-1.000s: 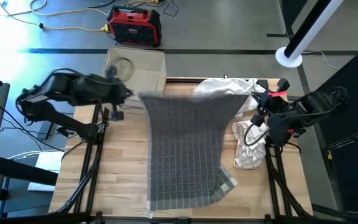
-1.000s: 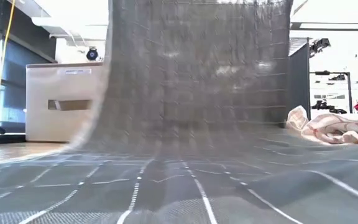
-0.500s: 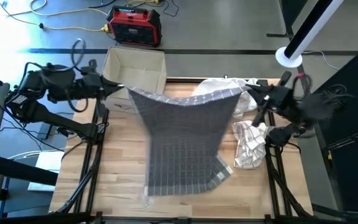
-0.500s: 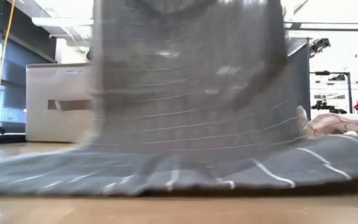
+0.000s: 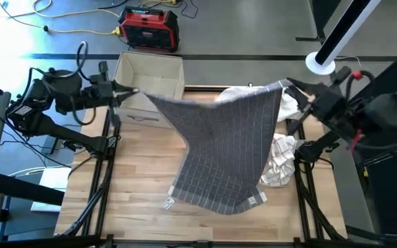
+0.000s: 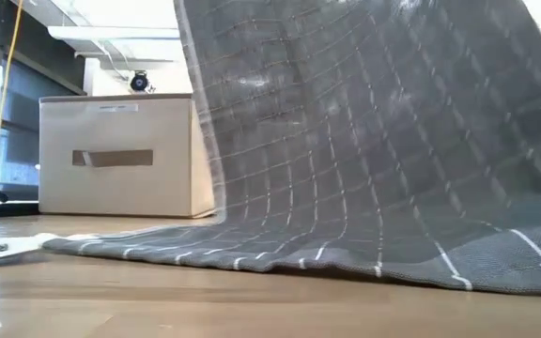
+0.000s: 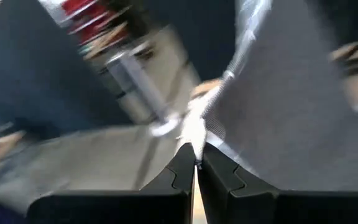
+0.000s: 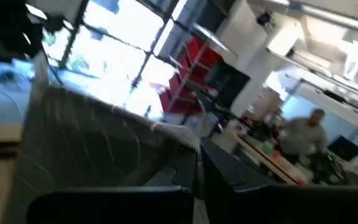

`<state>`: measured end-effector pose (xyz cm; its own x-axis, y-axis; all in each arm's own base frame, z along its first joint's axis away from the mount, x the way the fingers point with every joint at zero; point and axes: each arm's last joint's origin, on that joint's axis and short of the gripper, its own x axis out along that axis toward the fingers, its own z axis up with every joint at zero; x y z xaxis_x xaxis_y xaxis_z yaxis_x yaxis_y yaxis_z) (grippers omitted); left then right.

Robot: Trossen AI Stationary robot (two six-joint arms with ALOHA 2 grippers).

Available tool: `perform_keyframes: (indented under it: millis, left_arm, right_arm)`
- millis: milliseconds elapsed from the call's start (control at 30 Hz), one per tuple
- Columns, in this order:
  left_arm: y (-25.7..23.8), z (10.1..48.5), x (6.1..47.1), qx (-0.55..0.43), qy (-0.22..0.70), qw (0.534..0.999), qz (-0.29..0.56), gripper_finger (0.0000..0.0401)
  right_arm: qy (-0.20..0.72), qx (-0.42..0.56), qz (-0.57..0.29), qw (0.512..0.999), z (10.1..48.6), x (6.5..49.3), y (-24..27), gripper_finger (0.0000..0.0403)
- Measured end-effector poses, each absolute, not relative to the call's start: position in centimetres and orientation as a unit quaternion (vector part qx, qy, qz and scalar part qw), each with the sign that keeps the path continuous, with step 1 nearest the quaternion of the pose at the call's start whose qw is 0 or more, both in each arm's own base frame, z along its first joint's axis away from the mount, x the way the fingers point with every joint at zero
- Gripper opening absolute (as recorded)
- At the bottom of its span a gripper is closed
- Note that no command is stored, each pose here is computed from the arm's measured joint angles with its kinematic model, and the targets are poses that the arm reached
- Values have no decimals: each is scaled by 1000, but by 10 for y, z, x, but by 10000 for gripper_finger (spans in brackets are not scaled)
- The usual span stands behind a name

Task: Fold towel
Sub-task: Fold the gray towel

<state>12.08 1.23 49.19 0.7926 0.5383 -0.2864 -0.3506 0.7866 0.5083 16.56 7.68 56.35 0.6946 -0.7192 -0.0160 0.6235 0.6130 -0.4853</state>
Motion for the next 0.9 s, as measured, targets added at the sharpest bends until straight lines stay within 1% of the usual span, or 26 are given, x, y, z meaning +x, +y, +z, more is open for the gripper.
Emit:
perform_keyframes:
  millis: [33, 100, 200, 267, 400, 500, 567, 633, 733, 800, 900]
  left_arm:
    - [15, 489, 117, 219, 232, 907, 274, 0]
    - [18, 486, 109, 198, 246, 899, 305, 0]
    - [17, 488, 95, 176, 227, 917, 275, 0]
    - [16, 492, 88, 177, 204, 929, 253, 0]
    - [13, 498, 80, 137, 156, 955, 213, 1]
    - [12, 494, 86, 134, 173, 957, 190, 2]
    - [11, 492, 88, 123, 183, 959, 179, 2]
    - [12, 491, 86, 118, 187, 954, 203, 4]
    - [16, 490, 78, 145, 203, 930, 271, 6]
    - [17, 494, 72, 144, 187, 924, 302, 6]
    - [17, 496, 67, 138, 170, 926, 307, 4]
  right_arm:
    - [116, -221, -379, 891, 555, 164, 70, 0]
    - [139, -178, -367, 903, 538, 161, 59, 0]
    - [196, -116, -364, 903, 518, 154, 43, 0]
    - [216, -104, -383, 892, 512, 155, 36, 0]
    - [257, -172, -376, 874, 505, 162, 30, 0]
    - [280, -203, -420, 839, 501, 164, 16, 0]
    - [289, -211, -433, 827, 500, 165, 11, 0]
    - [291, -212, -447, 819, 499, 166, 7, 0]
    - [295, -235, -489, 786, 501, 161, -2, 0]
    - [278, -212, -507, 788, 503, 157, -5, 0]
    - [282, -196, -498, 796, 502, 161, -7, 0]
